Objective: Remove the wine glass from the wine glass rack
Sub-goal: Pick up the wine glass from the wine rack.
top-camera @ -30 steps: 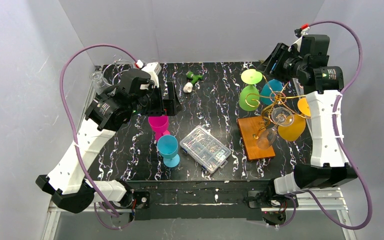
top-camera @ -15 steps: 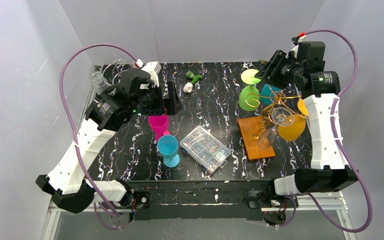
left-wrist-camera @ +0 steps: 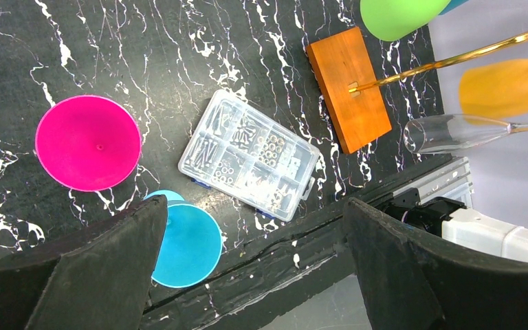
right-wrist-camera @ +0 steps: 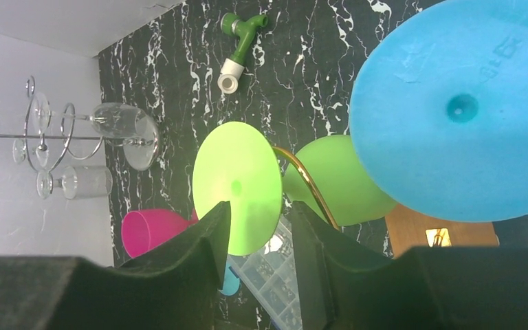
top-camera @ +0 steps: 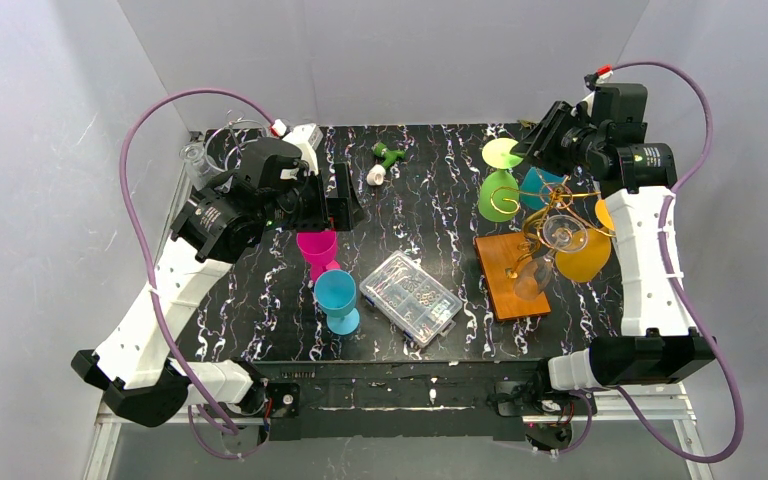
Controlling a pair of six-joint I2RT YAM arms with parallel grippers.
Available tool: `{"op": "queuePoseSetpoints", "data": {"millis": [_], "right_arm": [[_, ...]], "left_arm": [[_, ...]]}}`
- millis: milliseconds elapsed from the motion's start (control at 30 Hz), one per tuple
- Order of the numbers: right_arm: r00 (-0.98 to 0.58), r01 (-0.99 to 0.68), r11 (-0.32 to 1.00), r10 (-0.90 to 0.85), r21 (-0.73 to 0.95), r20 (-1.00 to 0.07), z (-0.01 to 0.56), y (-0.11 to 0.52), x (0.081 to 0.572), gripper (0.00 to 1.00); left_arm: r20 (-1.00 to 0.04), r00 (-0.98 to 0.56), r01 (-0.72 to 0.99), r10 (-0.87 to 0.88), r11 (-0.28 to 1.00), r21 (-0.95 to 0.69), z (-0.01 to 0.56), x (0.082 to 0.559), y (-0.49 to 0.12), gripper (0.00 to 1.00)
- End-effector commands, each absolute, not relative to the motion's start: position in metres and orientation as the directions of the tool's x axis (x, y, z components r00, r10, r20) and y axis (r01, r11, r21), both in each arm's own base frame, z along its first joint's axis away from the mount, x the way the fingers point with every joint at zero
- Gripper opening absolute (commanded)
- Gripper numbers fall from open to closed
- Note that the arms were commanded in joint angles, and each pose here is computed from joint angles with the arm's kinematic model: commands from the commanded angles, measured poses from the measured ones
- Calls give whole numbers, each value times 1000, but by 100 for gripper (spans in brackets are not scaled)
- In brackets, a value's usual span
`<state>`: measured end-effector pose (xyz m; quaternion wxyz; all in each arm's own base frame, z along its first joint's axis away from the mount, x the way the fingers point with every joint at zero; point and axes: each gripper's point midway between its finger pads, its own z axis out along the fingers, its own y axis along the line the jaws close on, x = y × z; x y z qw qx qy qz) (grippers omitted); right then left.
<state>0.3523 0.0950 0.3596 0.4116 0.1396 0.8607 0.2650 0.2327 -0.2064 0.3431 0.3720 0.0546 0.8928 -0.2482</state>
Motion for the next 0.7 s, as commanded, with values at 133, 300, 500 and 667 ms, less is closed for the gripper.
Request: {"op": "queuePoseSetpoints", "data": {"millis": [133, 300, 500, 667], "right_arm": [[-586, 12, 815, 474, 579, -657, 368, 93, 357, 42], [-585, 15, 812, 480, 583, -654, 368, 94, 359, 41], [-588, 13, 807, 484, 591, -648, 368, 95, 359, 31], [-586, 13, 805, 487, 593, -648, 370, 95, 359, 26]], "left_arm": [[-714, -692, 290, -103, 867, -406, 353, 228, -201, 99], [-719, -687, 291, -106, 867, -406, 356, 228, -200, 99], [-722, -684, 294, -107, 865, -406, 358, 228, -200, 99], [-723, -682, 295, -110, 863, -410, 360, 228, -201, 99]]}}
